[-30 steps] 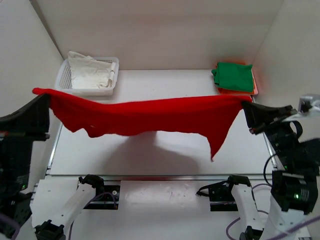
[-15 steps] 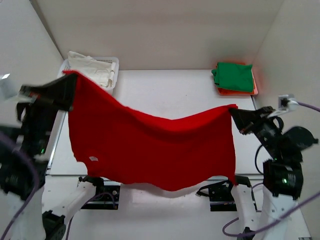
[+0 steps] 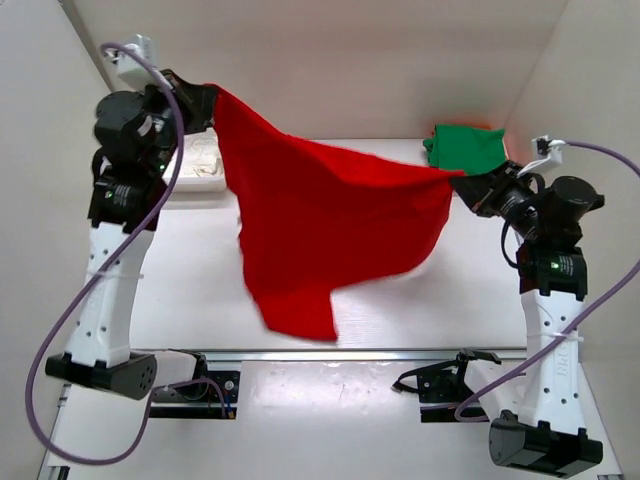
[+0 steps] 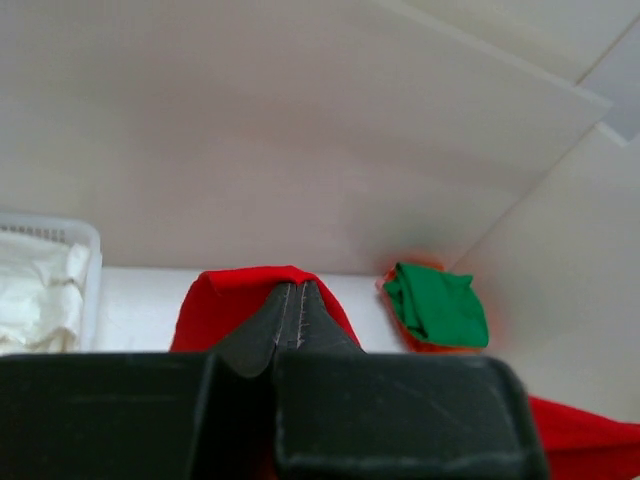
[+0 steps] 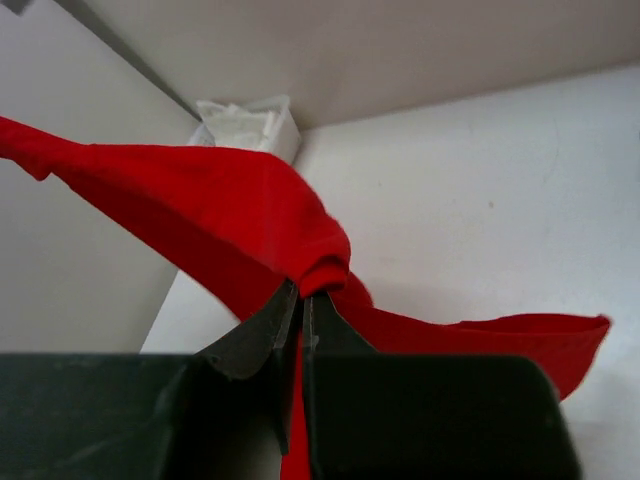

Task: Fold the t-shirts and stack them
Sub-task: Flatten out the tshirt

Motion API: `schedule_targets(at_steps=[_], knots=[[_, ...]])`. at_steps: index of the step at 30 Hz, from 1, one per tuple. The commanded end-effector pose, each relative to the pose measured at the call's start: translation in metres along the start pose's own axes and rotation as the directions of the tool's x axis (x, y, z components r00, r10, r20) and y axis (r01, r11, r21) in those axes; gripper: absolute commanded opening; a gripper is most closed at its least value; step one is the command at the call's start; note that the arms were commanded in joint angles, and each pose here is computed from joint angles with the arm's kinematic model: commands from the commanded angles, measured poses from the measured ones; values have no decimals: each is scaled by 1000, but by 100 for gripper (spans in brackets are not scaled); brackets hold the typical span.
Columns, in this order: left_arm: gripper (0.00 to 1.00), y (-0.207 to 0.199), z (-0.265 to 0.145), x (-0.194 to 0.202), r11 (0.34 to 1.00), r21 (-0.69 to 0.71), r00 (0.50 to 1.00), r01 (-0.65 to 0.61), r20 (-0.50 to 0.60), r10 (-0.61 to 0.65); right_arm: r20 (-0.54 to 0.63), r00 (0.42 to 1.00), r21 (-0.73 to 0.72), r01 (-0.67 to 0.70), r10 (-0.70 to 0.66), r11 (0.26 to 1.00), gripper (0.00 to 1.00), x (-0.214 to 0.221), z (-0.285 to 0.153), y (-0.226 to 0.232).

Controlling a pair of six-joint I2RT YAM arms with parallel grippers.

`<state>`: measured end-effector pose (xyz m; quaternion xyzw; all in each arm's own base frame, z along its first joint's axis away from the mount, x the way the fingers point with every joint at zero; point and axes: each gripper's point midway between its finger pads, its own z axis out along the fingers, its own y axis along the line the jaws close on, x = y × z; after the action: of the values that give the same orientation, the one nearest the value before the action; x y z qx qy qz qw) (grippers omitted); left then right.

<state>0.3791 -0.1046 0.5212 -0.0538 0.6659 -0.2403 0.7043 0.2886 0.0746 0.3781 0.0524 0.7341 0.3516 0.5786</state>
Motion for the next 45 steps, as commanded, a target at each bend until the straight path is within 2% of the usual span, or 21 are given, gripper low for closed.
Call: schedule_targets(at_steps=[1, 9, 21, 27, 29, 35, 39, 42, 45], knots=[[0, -42, -71, -94, 994, 98, 965, -44, 262, 16, 150, 981, -116, 142, -124, 983, 0, -46, -20, 51], [0, -49, -121, -99, 993, 118, 955, -30, 297, -6, 160, 979, -106, 146, -128, 984, 0, -35, -42, 61], [0, -84, -222, -166, 970, 241, 876, -21, 472, -98, 327, 916, -71, 267, -231, 961, 0, -65, -113, 126], [0, -92, -242, -180, 960, 277, 852, -30, 509, -120, 366, 903, -71, 268, -225, 961, 0, -72, -131, 142], [0, -95, -233, -183, 958, 285, 856, -37, 504, -117, 353, 912, -80, 253, -210, 964, 0, -72, -120, 136], [0, -93, -156, -153, 967, 252, 906, -46, 418, -66, 259, 947, -71, 215, -190, 974, 0, -64, -74, 100], [0, -80, -98, -110, 965, 259, 946, -35, 321, -51, 201, 969, -67, 163, -147, 984, 0, -51, -40, 61], [0, -53, -49, -52, 974, 226, 975, -3, 217, -48, 141, 986, -55, 99, -90, 994, 0, -28, -9, 24], [0, -33, -14, -7, 978, 208, 986, 9, 161, -44, 100, 994, -35, 42, -38, 998, 0, -7, 12, -11]])
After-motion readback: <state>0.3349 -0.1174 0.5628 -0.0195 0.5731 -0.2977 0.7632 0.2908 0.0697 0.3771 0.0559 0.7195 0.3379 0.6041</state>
